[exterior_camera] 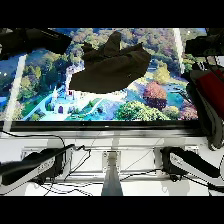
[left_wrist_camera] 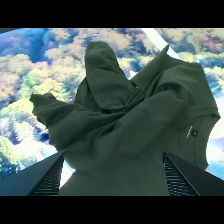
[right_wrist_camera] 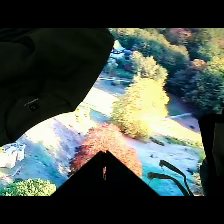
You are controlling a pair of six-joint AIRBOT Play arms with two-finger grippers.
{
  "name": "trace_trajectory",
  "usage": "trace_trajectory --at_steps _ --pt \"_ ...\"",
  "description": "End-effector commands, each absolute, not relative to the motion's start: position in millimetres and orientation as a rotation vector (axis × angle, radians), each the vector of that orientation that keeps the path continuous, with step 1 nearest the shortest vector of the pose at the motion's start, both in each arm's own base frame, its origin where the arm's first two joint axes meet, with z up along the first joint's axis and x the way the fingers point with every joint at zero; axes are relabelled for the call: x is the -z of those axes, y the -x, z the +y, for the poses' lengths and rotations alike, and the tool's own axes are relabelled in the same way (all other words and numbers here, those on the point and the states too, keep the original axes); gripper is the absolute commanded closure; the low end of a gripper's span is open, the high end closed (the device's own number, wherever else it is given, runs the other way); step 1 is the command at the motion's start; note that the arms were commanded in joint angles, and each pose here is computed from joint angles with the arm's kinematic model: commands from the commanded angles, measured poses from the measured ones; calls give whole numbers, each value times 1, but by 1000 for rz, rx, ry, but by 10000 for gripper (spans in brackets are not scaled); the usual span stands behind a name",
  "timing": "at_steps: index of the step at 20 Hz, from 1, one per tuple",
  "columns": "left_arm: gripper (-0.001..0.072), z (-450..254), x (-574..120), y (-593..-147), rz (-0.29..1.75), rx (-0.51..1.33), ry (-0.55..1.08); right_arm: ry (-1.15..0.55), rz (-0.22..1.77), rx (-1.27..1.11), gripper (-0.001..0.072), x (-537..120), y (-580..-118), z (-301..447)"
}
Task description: Fold the clothes and pants, and hang the long-sleeved shirts on hangers.
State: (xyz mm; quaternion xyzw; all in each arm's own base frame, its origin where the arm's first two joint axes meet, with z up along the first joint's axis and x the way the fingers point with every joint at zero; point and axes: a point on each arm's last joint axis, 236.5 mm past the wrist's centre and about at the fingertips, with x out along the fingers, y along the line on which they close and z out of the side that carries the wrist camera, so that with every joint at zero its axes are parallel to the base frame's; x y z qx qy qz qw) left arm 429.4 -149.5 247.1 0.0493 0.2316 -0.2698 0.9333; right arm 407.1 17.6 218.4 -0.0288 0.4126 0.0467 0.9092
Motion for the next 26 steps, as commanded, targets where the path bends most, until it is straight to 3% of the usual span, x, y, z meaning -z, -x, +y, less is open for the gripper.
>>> trace_trajectory --at_steps 1,6,11,17,20,22,25,26 --pt "17 -149 -247 -430 473 551 -101 59 851 -97 698 -218 -407 18" --pt "17 -149 -247 -430 473 551 -101 70 842 -98 697 -220 -409 17" --pt "17 -149 -247 -430 473 551 -101 115 585 -92 697 -265 -448 16" --pt "17 -149 -248 -430 473 551 -100 62 494 -123 699 -281 -463 28" --pt "17 -149 -247 -430 473 551 -100 -64 866 -285 699 -188 -440 69" --pt "17 -149 -246 -430 475 551 -100 -245 1134 -467 699 -119 -413 120" --pt "17 -148 -243 -432 482 548 -100 -482 1342 -568 697 -34 -391 190" --pt "17 -147 -241 -434 487 546 -99 -548 1400 -535 658 -7 -383 210"
